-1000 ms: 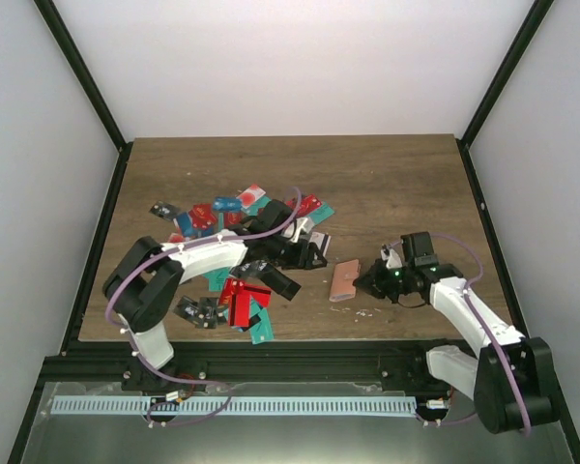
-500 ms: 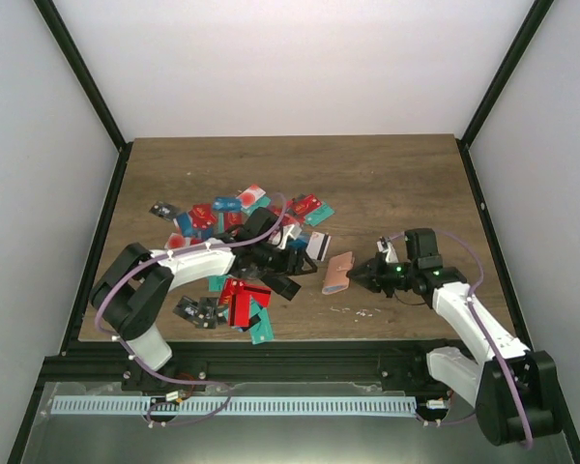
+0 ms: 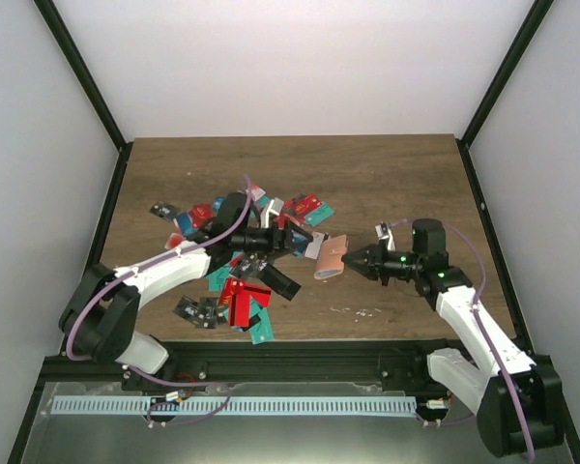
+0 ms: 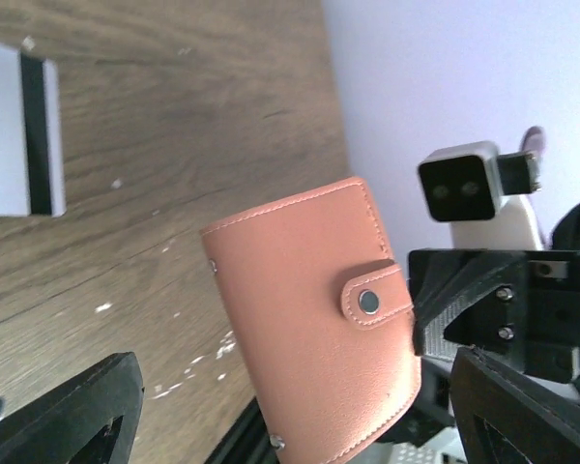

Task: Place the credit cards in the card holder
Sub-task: Open the card holder at the center of the board.

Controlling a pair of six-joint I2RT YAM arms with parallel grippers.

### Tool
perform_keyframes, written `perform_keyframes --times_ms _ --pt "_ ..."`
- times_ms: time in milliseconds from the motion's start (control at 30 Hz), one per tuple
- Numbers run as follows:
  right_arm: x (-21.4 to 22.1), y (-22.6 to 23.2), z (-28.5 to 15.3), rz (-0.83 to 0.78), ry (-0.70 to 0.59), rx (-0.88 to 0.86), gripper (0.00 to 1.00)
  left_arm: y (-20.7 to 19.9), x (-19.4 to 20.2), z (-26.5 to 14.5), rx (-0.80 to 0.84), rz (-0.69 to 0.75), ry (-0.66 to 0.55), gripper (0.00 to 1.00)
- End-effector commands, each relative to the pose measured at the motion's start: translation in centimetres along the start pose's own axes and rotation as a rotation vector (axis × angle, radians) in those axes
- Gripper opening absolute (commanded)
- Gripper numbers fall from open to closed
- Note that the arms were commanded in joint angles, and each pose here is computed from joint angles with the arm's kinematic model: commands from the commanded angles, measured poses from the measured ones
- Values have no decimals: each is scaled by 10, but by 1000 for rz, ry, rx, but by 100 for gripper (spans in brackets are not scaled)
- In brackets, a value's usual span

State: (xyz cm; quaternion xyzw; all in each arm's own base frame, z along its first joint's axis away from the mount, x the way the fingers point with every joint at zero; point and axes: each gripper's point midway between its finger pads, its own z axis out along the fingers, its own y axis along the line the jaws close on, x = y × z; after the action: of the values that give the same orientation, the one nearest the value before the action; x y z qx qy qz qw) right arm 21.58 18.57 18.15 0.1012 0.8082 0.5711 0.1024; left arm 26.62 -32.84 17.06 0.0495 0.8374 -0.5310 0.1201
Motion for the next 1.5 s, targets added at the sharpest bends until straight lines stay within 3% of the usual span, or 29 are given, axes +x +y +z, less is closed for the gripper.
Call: perform_keyframes --times_ms 0,333,767,1033,1167,1233,1467 --pt "-8 71 -11 -136 7 -164 1 -39 -15 -16 138 -11 -53 89" --pt "-9 134 -26 -248 31 -313 1 -87 -27 -31 304 -16 -83 86" --pt "-5 163 -36 -323 49 -413 1 -139 -35 -46 511 6 -83 64" --pt "-5 163 -34 -332 59 -425 1 -160 -37 -56 577 50 -99 30" --pt "-5 152 -30 -300 69 -392 1 -163 -38 -58 582 60 -105 6" --pt "-7 141 -25 -296 74 -335 12 -160 -37 -57 564 60 -104 4" --pt "-19 99 -27 -330 -20 5 75 -119 -39 -45 220 152 -127 4"
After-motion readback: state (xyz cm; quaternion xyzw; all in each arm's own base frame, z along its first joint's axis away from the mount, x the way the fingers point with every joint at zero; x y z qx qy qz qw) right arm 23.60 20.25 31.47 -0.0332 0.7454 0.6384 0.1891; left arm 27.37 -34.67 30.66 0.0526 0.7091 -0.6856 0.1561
